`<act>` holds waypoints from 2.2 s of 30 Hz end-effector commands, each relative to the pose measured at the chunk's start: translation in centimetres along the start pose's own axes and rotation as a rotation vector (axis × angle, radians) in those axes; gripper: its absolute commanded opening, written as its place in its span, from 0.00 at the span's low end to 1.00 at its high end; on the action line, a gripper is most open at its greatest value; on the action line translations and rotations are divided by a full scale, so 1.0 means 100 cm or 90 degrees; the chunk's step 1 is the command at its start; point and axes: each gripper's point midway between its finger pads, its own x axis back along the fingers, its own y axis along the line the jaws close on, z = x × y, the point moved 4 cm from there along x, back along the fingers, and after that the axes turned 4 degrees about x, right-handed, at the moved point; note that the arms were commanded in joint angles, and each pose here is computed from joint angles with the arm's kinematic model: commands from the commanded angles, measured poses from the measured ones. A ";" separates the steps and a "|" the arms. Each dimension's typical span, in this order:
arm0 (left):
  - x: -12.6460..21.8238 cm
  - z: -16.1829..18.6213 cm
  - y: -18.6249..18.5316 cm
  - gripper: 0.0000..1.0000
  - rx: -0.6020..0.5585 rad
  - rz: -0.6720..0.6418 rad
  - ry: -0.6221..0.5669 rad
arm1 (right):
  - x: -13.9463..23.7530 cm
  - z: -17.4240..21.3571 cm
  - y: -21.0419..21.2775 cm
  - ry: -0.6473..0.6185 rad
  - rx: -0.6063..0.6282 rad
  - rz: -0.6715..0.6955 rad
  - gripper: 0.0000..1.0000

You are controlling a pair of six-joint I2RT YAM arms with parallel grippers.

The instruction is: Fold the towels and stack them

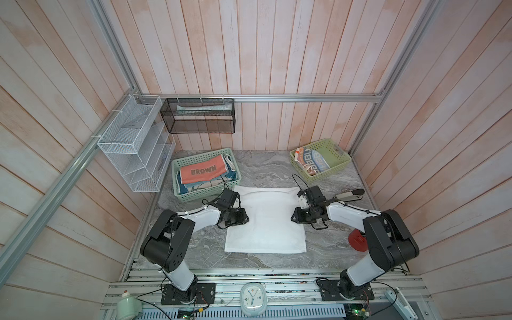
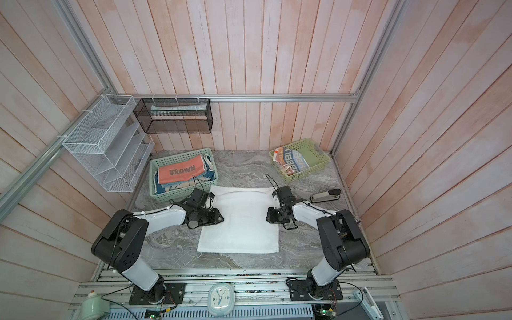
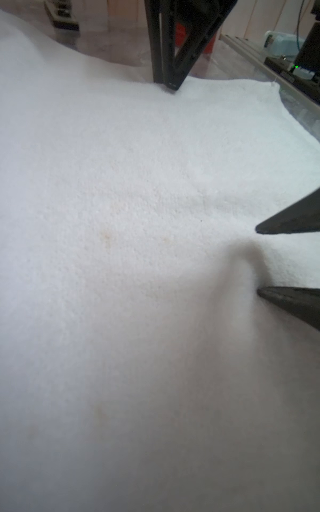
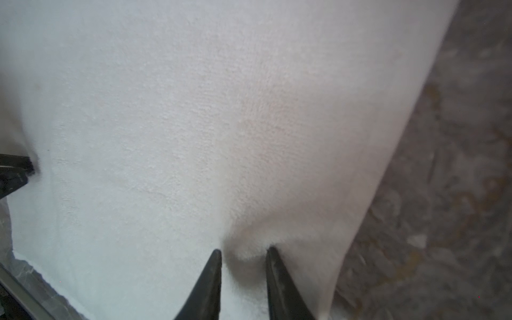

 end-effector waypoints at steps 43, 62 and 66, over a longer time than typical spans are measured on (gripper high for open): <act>0.032 -0.123 0.026 0.20 -0.021 0.142 -0.124 | 0.007 -0.120 -0.042 -0.159 0.000 -0.057 0.37; 0.142 -0.134 -0.011 0.00 -0.078 0.188 -0.248 | 0.114 -0.135 -0.010 -0.282 0.040 -0.116 0.00; 0.188 -0.128 -0.038 0.00 -0.125 0.218 -0.300 | 0.169 -0.131 0.012 -0.362 0.084 -0.116 0.00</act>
